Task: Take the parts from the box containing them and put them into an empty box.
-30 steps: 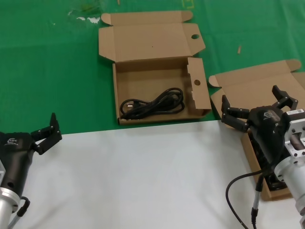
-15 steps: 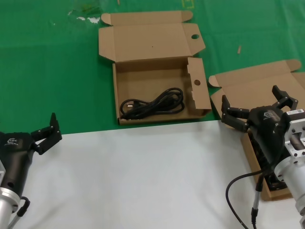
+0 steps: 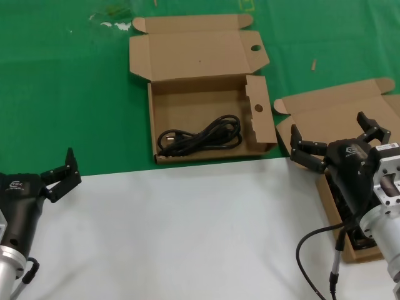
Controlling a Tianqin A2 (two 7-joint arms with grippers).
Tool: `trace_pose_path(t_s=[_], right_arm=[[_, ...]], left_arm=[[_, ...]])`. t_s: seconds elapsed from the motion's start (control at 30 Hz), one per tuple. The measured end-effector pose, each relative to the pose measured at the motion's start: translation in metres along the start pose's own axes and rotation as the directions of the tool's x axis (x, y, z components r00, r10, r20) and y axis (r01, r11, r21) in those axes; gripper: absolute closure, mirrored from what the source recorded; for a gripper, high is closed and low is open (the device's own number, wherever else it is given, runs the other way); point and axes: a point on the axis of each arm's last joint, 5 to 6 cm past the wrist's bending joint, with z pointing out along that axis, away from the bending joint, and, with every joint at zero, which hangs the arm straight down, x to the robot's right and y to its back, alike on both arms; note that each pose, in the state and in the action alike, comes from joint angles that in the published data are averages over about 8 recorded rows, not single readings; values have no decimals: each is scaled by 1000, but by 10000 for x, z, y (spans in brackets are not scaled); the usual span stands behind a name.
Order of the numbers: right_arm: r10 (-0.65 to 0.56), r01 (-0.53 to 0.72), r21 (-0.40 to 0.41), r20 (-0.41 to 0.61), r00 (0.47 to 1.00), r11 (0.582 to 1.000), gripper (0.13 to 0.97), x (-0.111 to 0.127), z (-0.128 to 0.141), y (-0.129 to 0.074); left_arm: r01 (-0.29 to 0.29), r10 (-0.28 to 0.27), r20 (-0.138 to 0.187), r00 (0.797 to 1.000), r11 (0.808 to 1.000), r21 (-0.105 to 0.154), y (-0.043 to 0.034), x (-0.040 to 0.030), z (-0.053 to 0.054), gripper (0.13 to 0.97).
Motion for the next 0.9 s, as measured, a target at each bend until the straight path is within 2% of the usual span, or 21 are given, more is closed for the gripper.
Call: trace_pose_path(t_s=[0.9], right_arm=[[0,0,0,0,1000,1000,130,0,0,0]], left_arm=[[0,0,0,1000,1000,0,0,0,0,132]])
